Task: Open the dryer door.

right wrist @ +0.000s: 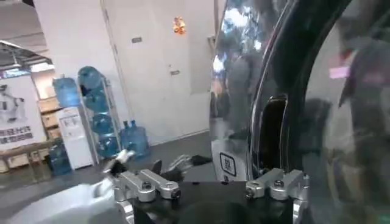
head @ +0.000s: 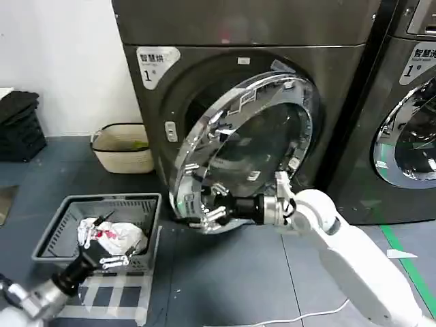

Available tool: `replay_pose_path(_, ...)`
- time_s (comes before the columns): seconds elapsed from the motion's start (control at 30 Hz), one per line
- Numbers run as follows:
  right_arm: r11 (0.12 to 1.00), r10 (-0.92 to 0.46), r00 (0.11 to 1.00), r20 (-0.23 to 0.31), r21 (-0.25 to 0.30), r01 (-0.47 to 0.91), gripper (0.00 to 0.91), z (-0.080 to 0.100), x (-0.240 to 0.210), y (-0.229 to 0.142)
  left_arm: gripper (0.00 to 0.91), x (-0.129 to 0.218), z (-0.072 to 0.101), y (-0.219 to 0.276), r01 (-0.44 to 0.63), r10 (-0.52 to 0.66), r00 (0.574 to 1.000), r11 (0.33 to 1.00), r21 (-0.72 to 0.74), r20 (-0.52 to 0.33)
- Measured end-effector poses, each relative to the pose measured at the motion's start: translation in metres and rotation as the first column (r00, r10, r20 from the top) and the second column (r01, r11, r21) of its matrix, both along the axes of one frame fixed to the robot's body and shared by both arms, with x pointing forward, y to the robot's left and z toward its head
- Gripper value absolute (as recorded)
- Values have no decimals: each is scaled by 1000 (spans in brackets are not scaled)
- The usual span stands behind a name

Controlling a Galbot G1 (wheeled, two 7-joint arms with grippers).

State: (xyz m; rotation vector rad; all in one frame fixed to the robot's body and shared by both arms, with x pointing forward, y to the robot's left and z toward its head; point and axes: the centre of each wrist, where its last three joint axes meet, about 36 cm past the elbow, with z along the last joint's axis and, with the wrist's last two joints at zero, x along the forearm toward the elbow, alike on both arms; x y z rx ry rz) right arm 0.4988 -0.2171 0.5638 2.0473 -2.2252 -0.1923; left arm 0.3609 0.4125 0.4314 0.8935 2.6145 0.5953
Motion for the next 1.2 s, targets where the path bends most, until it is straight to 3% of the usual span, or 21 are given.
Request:
replay_pose_path(0.3, 1000, 15, 1000, -2, -10, -15, 907, -2, -16, -16, 907, 57, 14, -15, 89, -90, 996, 996, 5, 17)
replay_pose_path(0.8, 999, -36, 999, 21, -9, 36, 907, 3, -59, -47, 907, 121, 28, -52, 240, -241, 970, 970, 38, 26)
replay_pose_path(0.97, 996, -85, 996, 24, -10, 85, 907, 1, -72, -66, 907, 140, 30, -76, 295, -297, 955, 954, 43, 30)
replay_pose_path(1.2, 968, -240, 970, 44, -60, 242, 907, -10, -83, -106, 907, 167, 36, -114, 379, -381, 924, 924, 51, 44)
